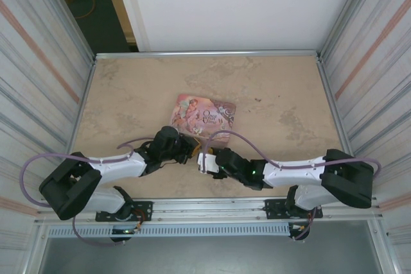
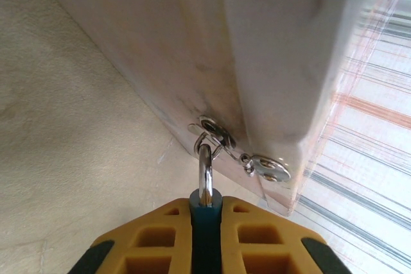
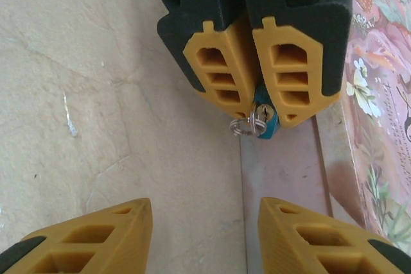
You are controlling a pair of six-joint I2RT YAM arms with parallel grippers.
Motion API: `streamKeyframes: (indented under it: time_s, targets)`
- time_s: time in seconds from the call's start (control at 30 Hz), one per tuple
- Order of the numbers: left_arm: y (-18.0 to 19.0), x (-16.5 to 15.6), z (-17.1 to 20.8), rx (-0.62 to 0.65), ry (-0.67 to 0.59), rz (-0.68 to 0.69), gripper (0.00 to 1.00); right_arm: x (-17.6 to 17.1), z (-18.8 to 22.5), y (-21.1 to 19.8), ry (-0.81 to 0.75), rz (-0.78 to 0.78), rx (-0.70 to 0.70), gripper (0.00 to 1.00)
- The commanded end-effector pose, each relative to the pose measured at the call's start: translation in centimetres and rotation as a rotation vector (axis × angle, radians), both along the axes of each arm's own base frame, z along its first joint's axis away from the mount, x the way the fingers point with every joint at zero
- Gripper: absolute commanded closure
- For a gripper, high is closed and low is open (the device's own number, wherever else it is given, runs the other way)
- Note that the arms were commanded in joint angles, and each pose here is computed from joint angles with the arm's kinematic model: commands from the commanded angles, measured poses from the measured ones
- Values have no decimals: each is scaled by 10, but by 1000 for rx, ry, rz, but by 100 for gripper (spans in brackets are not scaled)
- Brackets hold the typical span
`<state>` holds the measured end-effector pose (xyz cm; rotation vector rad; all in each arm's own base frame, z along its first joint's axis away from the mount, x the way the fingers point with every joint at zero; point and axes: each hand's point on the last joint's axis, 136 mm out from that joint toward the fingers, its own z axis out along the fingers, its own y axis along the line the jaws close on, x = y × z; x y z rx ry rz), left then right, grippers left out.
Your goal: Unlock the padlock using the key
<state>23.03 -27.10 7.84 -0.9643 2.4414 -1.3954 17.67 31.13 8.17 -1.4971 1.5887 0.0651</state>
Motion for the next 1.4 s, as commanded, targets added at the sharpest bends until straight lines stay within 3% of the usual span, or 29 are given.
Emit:
streamKeyframes:
  time_s: [0.0,1.37]
  targets:
    - [-2,-2,8,-16,4,1,100,9,24,19,-62,2,69,57]
    - [-2,-5,5,-16,13,-4,100,30,17,32,-84,-43,88,80]
